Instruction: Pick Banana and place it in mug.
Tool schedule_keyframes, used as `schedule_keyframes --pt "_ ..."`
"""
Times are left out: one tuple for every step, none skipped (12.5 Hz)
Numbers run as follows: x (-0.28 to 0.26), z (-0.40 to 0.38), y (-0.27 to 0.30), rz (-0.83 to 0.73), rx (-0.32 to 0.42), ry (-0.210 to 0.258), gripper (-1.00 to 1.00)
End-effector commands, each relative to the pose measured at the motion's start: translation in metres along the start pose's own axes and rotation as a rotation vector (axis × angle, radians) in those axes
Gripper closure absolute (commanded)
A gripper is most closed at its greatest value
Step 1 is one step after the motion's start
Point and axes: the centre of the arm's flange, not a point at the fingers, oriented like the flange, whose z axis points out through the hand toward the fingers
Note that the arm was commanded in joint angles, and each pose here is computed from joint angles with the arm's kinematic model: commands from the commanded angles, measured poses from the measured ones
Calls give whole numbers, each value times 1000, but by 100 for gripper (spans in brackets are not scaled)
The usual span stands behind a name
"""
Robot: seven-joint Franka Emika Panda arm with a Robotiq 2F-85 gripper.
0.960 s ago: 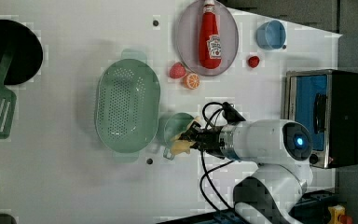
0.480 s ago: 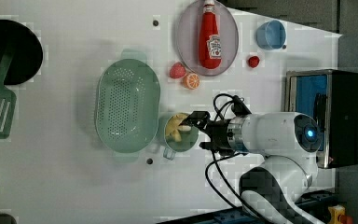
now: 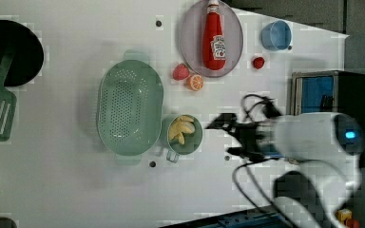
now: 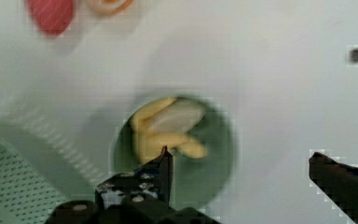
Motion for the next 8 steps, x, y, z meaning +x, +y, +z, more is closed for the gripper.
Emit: schedule_keyframes --pt "57 -116 25 23 93 55 -100" --pt "73 -144 40 42 102 57 -100" --pt "91 -170 57 65 116 57 -100" --pt "106 -192 74 81 124 54 -100" --pt "119 -211 91 100 130 48 -100" --pt "129 -228 107 110 141 49 -100" --pt "140 -243 123 114 151 53 -100" --pt "149 -252 138 117 155 49 -100"
